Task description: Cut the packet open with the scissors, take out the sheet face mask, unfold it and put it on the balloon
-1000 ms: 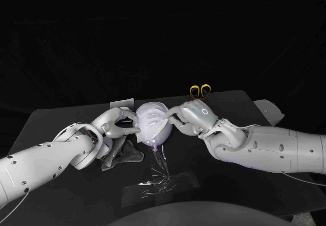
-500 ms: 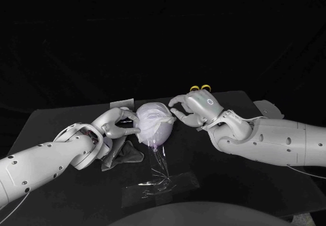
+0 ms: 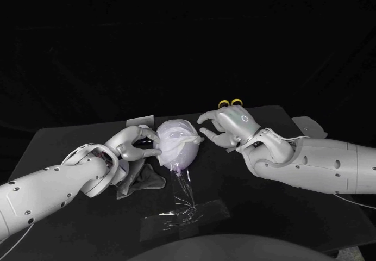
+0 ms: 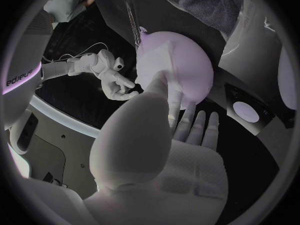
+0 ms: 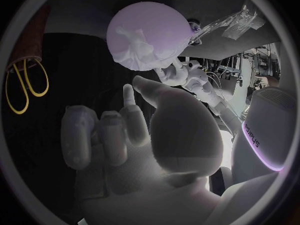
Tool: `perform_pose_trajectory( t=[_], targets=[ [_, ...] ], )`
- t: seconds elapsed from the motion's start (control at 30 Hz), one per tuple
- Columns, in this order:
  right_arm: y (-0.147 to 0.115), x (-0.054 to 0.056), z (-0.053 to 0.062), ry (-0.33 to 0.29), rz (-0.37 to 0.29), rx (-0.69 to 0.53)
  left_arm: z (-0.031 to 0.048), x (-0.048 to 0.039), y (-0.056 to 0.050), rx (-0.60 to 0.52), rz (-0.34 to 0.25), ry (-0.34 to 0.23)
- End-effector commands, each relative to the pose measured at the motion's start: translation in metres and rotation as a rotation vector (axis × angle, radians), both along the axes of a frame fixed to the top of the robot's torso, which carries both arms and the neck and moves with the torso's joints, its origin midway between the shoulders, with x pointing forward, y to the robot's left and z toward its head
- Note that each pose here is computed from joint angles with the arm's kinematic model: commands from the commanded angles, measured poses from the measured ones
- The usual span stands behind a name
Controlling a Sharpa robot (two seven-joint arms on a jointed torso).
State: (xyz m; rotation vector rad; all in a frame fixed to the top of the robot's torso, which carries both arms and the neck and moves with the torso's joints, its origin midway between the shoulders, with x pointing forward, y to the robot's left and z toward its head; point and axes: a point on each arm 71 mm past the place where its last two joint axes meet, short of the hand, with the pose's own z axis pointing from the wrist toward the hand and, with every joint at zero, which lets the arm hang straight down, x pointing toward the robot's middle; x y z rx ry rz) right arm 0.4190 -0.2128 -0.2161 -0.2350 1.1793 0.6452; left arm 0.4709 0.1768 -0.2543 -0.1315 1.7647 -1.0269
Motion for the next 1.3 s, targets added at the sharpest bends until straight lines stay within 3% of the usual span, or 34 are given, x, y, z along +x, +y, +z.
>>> perform_pose_trajectory(
  t=[0.03,0.27,0.57,0.8,1.3],
  targets=[
    [-0.004,-0.001,0.000,0.017,-0.020,-0.005,-0.0033,-0.0017,-0.002,0.006,-0.010,0.030],
    [-0.005,-0.016,-0.006,0.031,-0.010,0.038,-0.0033,-0.0016,-0.002,0.006,-0.008,0.031],
    [-0.002,-0.030,-0.026,0.092,-0.027,0.061,-0.0033,-0.0016,-0.002,0.005,-0.008,0.032],
    [0.002,-0.028,-0.036,0.109,-0.047,0.059,-0.0033,-0.0018,-0.002,0.003,-0.008,0.034],
    [0.012,-0.018,-0.042,0.085,-0.068,0.063,-0.0032,-0.0020,-0.003,0.001,-0.008,0.037]
  ],
)
